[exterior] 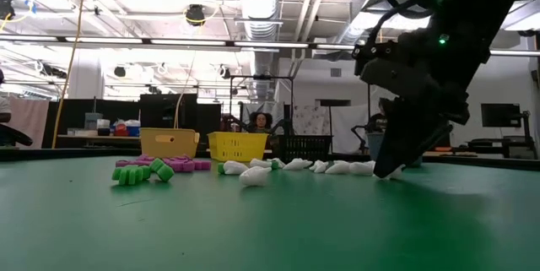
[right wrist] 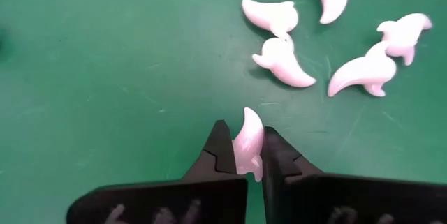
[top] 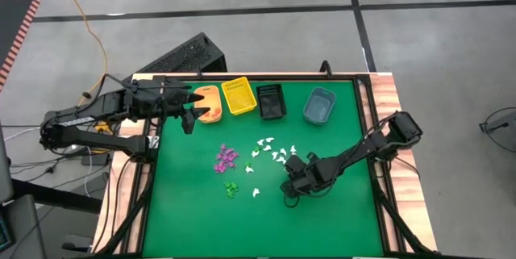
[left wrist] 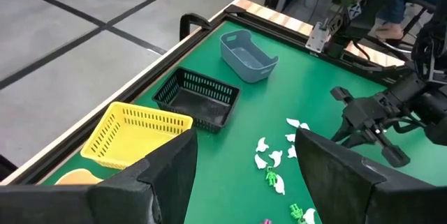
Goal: Sort Halloween decoration
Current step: Put the white ghost toy into the black bin
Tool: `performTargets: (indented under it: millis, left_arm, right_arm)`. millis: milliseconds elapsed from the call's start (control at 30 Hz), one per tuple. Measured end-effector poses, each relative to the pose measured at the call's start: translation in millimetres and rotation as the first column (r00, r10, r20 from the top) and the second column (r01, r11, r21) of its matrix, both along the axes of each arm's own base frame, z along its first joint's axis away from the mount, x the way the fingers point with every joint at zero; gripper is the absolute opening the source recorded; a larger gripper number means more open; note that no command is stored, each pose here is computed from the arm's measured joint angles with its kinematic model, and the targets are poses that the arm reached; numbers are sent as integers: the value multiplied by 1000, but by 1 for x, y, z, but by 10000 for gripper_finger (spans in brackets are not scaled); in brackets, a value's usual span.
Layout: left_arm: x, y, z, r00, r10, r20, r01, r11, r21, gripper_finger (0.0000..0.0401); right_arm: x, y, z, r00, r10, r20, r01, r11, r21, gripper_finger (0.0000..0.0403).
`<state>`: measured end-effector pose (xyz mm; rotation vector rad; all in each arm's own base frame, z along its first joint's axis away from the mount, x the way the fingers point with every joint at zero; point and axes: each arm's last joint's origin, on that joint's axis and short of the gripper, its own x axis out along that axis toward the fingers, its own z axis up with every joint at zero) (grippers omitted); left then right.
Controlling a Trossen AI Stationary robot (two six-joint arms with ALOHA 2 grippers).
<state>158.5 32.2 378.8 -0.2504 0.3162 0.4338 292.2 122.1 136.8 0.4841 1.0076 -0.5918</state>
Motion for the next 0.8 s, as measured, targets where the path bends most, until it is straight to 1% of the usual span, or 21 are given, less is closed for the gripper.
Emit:
performTargets:
  millis: [200, 367, 600, 800]
  left_arm:
    - [0, 0, 0, 1000, -1, -2, 1, 1000, 5, 232]
    - [0, 0, 0, 1000, -3, -4, 3, 1000, 11, 232]
    - [0, 1, 1, 1000, 8, 0, -8, 1000, 28, 232]
    - [0, 0, 1, 1000, 8, 3, -8, 999, 32, 232]
  right_arm:
    - [-3, -1, 19, 999, 2, 47, -2, 1000, 15, 16]
    - [-5, -10, 42, 994, 10, 109, -10, 1000, -1, 16]
    - [0, -38, 64, 985, 39, 167, -30, 998, -60, 15]
    - [16, -70, 73, 968, 75, 239, -45, 990, -131, 15]
